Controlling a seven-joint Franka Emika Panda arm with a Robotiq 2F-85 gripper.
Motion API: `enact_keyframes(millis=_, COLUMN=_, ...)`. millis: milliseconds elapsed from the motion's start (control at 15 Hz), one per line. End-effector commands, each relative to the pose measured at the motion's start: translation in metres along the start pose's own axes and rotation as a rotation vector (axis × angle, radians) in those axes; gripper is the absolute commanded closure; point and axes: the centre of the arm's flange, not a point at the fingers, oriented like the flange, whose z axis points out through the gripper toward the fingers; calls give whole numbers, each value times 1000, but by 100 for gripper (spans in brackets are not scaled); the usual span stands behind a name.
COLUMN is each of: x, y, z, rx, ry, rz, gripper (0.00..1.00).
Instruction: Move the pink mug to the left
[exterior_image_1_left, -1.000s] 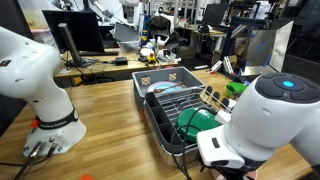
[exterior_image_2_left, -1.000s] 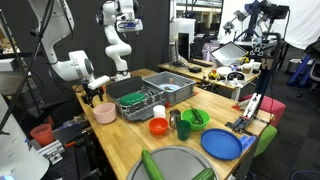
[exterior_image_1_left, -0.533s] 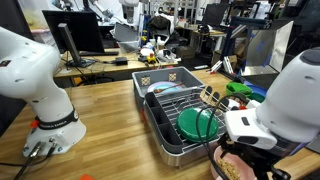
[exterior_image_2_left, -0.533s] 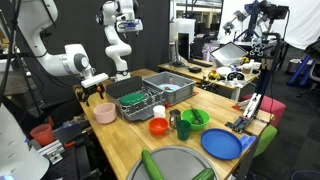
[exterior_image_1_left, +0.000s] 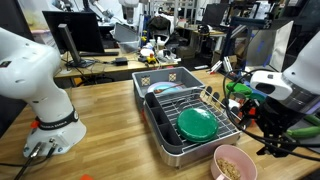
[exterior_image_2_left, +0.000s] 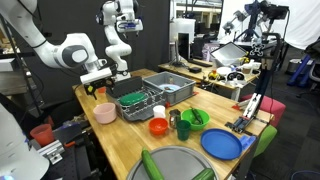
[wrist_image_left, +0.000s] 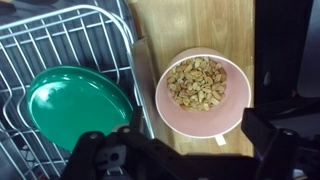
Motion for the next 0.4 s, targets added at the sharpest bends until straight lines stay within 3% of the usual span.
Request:
enact_keyframes(millis=0, x=-4, y=4, z=-2, rx=5, ry=10, rz=34, gripper=0)
enact_keyframes(millis=333, x=-3, y=3, z=-2, rx=13, ry=17, rz=56, gripper=0)
